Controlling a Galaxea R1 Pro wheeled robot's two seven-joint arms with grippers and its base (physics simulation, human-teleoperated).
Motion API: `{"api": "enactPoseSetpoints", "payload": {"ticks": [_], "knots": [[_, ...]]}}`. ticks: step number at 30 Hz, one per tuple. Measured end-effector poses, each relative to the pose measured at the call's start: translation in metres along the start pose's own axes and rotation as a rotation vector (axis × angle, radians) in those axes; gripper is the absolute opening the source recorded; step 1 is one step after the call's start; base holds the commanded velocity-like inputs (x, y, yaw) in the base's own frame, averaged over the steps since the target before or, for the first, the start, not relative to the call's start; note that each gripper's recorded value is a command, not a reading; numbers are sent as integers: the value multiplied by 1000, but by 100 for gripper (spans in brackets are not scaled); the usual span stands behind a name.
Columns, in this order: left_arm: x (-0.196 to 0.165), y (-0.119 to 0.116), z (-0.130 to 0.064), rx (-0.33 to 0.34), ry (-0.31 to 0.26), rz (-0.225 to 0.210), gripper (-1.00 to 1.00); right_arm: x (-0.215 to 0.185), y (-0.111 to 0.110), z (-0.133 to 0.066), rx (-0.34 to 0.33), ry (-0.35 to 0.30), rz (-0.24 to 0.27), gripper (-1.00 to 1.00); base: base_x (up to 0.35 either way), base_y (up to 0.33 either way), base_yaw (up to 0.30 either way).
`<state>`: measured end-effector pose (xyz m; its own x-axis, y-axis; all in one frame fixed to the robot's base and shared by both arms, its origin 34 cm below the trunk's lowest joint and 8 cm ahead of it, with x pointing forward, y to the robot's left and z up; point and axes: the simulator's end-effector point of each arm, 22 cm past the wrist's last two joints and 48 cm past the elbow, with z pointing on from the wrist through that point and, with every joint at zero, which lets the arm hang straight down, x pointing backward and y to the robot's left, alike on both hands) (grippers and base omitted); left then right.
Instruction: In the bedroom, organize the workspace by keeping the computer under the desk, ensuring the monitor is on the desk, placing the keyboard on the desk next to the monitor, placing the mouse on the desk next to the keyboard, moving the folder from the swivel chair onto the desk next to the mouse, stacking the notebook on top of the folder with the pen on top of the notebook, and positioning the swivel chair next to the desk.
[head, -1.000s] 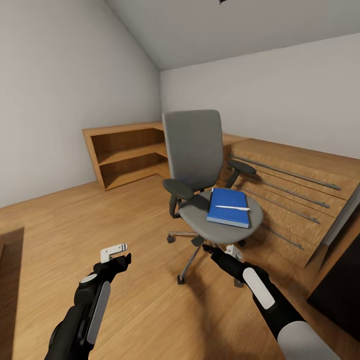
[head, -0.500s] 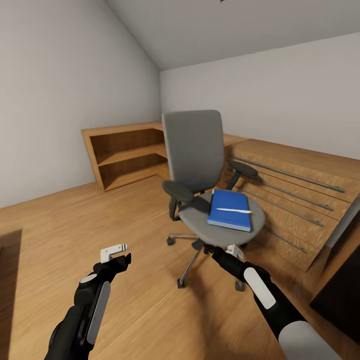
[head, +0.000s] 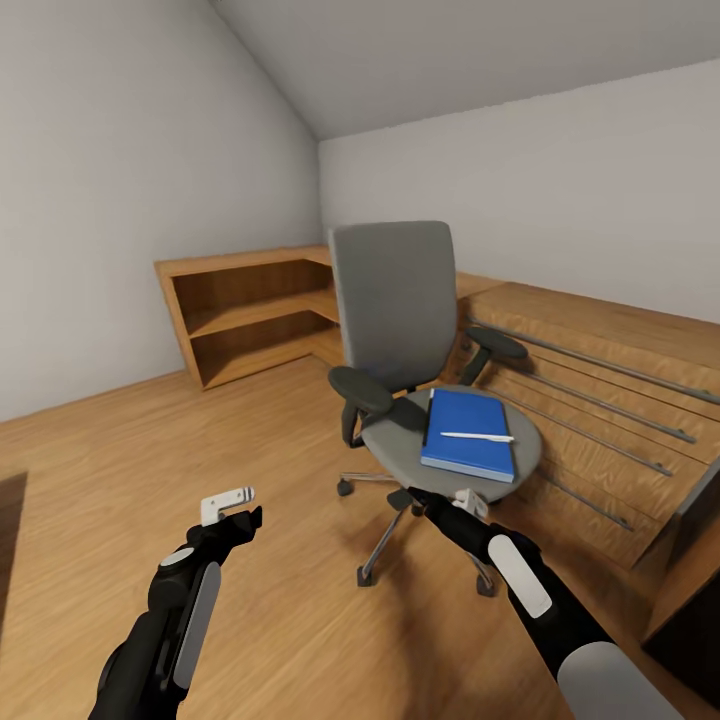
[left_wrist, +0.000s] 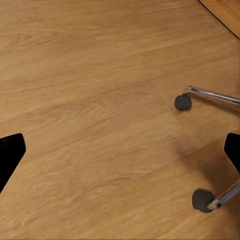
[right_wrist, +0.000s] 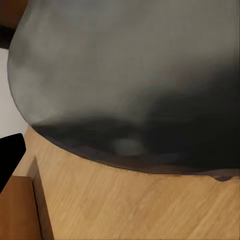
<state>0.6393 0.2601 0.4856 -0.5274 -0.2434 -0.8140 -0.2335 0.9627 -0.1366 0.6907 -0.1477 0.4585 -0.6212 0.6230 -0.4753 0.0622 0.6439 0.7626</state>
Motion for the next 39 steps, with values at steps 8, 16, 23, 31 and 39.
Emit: {"api": "enactPoseSetpoints", "payload": {"ticks": [8,16,23,31,39], "knots": [[0,0,0,0,0,0,100,0,0,0,0,0,0,100,13,0,0],[0,0,0,0,0,0,100,0,0,0,1,0,0,100,-15,0,0],[0,0,0,0,0,0,100,1,-1,0,2,1,0,100,-224,0,0],[1,0,0,0,1,0,100,1,0,1,2,2,0,100,-318,0,0],[1,0,0,0,1,0,100,3,0,1,2,4,0,100,-332,0,0]]}}
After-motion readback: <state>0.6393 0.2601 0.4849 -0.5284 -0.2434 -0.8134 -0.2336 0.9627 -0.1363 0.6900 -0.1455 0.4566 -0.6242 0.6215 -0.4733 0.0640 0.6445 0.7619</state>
